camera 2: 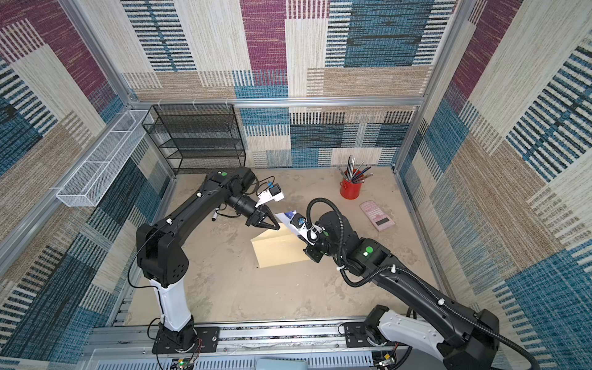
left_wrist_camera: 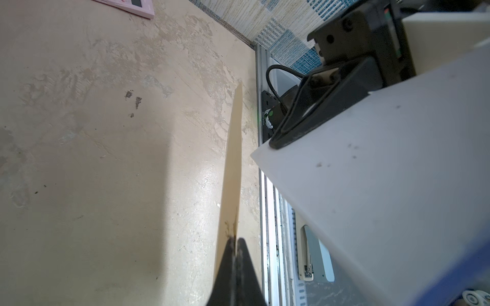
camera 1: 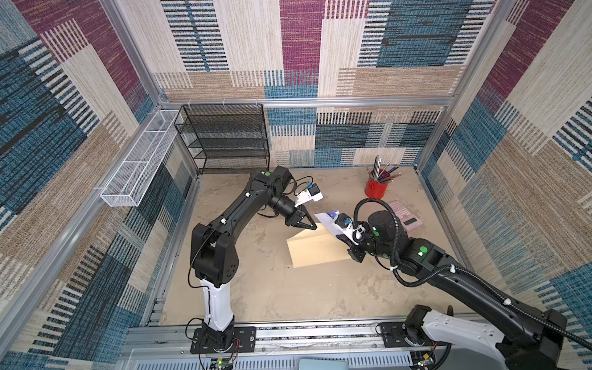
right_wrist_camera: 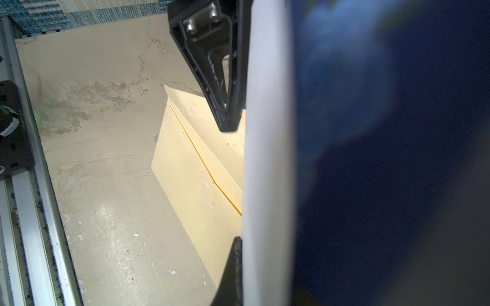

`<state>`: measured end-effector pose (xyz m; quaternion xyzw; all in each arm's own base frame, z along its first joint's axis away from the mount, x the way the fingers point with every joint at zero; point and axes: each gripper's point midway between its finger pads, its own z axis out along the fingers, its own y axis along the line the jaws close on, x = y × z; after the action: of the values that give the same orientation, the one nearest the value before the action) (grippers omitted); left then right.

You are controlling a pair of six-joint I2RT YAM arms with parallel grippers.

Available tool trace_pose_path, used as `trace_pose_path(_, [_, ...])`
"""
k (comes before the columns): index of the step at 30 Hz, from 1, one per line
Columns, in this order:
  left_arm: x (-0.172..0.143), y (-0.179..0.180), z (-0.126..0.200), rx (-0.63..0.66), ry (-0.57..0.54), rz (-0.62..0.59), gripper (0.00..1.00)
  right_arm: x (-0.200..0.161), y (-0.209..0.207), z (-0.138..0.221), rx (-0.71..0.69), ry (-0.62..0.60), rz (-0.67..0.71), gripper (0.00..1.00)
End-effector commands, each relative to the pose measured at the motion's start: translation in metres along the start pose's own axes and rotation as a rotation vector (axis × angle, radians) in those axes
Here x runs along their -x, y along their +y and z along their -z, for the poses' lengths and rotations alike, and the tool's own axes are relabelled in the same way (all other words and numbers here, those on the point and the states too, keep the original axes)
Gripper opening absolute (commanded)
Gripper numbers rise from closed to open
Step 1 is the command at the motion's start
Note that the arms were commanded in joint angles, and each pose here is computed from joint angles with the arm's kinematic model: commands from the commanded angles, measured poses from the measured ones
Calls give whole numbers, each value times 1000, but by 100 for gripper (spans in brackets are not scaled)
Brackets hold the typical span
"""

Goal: Fold the letter paper in half and place it into the envelope
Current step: Place the letter paper in the envelope.

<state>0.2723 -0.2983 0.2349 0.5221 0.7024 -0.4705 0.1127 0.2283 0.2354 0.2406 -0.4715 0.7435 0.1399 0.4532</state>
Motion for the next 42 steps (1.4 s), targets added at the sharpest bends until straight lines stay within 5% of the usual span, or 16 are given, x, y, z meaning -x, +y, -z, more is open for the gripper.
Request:
trace_pose_path(1, [4,-18,4,-52,-27,-27,0,16,-2,6,-16,-84,106,0])
trace_pose_path(18, [0,-28,-2,-72,4,-15,0,10,-4,-12,-21,-46,288,0])
trace_pose_path(42, [1,-36,-2,-88,-5,-51,0,-5,3,-5,1,-20,322,0])
